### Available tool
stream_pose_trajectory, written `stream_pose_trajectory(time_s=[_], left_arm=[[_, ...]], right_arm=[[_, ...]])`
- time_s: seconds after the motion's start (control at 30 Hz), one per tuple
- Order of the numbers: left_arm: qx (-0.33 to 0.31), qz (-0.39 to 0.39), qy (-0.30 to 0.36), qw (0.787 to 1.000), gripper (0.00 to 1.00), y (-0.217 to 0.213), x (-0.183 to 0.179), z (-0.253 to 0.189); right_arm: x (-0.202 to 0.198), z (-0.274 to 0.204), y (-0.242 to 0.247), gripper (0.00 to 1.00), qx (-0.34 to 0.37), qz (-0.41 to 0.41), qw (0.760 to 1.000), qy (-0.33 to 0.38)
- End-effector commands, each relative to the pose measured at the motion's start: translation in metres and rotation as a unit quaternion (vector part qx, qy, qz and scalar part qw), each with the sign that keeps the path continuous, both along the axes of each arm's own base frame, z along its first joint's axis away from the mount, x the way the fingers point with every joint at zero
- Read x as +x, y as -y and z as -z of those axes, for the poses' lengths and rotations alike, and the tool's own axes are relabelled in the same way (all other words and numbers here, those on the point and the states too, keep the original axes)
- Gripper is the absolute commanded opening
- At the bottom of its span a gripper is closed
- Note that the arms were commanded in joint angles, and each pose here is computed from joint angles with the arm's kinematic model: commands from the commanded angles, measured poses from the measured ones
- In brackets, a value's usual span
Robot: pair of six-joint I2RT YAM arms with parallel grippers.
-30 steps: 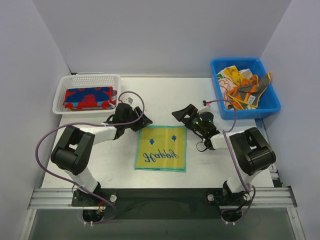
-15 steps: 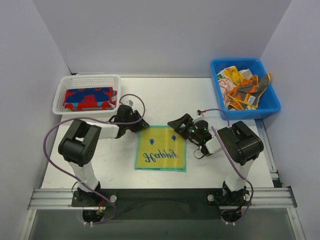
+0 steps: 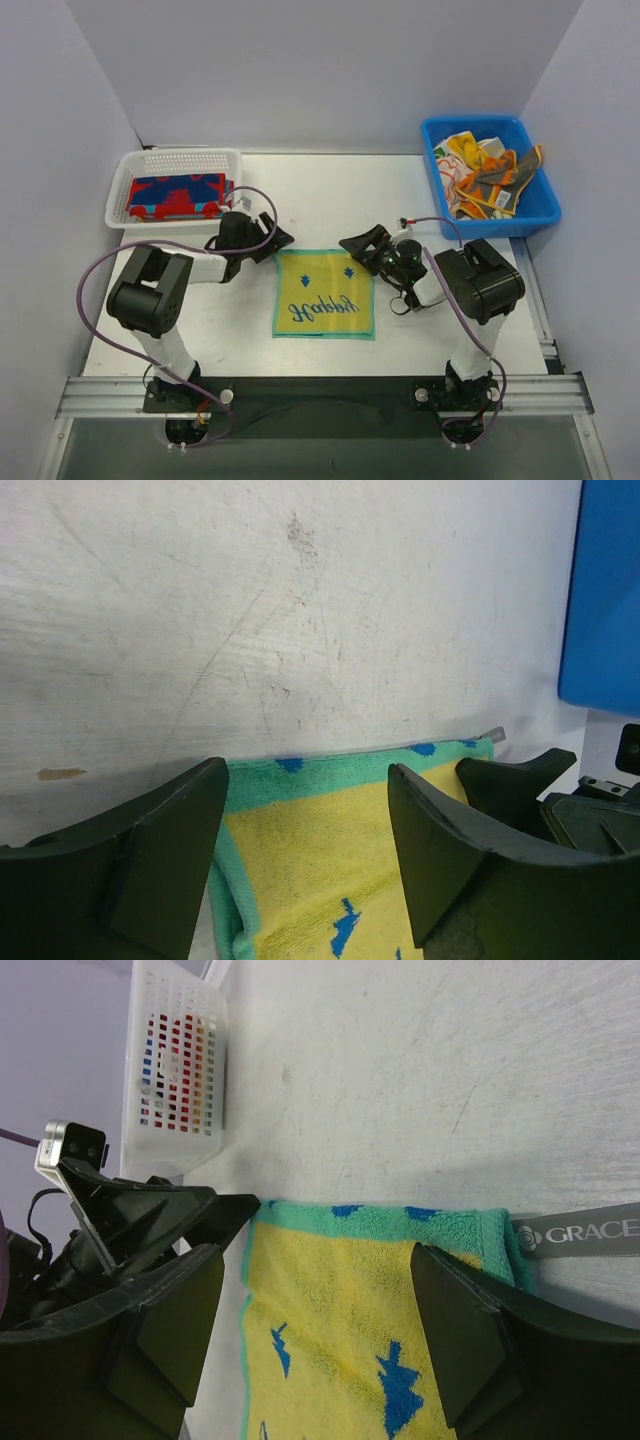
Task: Fold and stack the towels
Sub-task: Fold the towel
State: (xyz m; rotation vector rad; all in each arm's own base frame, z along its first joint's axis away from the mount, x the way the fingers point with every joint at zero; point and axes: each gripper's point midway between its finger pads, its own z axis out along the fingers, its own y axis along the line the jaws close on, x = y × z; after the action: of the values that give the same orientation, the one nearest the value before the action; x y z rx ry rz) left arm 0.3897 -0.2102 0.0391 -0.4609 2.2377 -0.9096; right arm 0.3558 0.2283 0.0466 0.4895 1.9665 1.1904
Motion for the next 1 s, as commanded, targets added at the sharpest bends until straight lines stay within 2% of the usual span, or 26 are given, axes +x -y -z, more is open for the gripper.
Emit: stream_pose_trajectory(time_s=[0.0,0.1,0.2,0.3,0.4,0.43,0.47,0.5,0.57,0.73,0.77,0.97], left_arm=[[0.042,-0.048,-0.011,0.998,0.77,-0.038,-0.002,0.010],[0.041,-0.053,-0.007,0.998,0.83,-0.043,-0.009,0.003],[0.048,-0.044,0.008,0.998,0.84,-0.042,-0.012,-0.019],[0.098,-0.029,0.036,0.994,0.84,-0.048,-0.014,-0.047],[0.156,0.000,0.039,0.987,0.83,-0.048,-0.023,-0.060],[0.175,0.012,0.019,0.984,0.82,-0.050,-0.033,-0.054],[0.187,0.023,0.019,0.982,0.79,-0.048,-0.035,-0.056],[0.201,0.035,0.024,0.979,0.77,-0.045,-0.033,-0.061],[0.213,0.059,0.008,0.975,0.67,-0.035,-0.042,-0.056],[0.155,0.088,0.000,0.984,0.52,0.002,-0.045,-0.050],[0.148,0.098,-0.003,0.984,0.45,0.010,-0.048,-0.047],[0.161,0.106,-0.061,0.979,0.36,0.016,-0.056,-0.001]], right_arm=[[-0.009,0.045,0.022,0.78,-0.058,0.010,0.997,-0.051],[-0.007,0.031,0.016,0.78,-0.050,-0.005,0.998,-0.037],[-0.004,0.009,0.008,0.78,-0.045,-0.031,0.998,-0.021],[-0.004,-0.011,0.006,0.78,-0.085,-0.063,0.994,-0.014],[-0.007,-0.024,0.014,0.78,-0.162,-0.090,0.982,-0.017],[-0.007,-0.028,0.018,0.77,-0.182,-0.094,0.979,-0.019],[-0.017,-0.022,0.026,0.75,-0.224,-0.115,0.967,-0.035],[-0.010,-0.036,0.026,0.68,-0.236,-0.118,0.964,-0.026],[-0.016,-0.037,0.031,0.62,-0.261,-0.136,0.955,-0.033],[-0.020,-0.035,0.023,0.53,-0.236,-0.147,0.960,-0.046],[-0.020,-0.029,0.022,0.53,-0.232,-0.147,0.960,-0.050],[-0.031,0.016,0.024,0.45,-0.223,-0.155,0.956,-0.109]])
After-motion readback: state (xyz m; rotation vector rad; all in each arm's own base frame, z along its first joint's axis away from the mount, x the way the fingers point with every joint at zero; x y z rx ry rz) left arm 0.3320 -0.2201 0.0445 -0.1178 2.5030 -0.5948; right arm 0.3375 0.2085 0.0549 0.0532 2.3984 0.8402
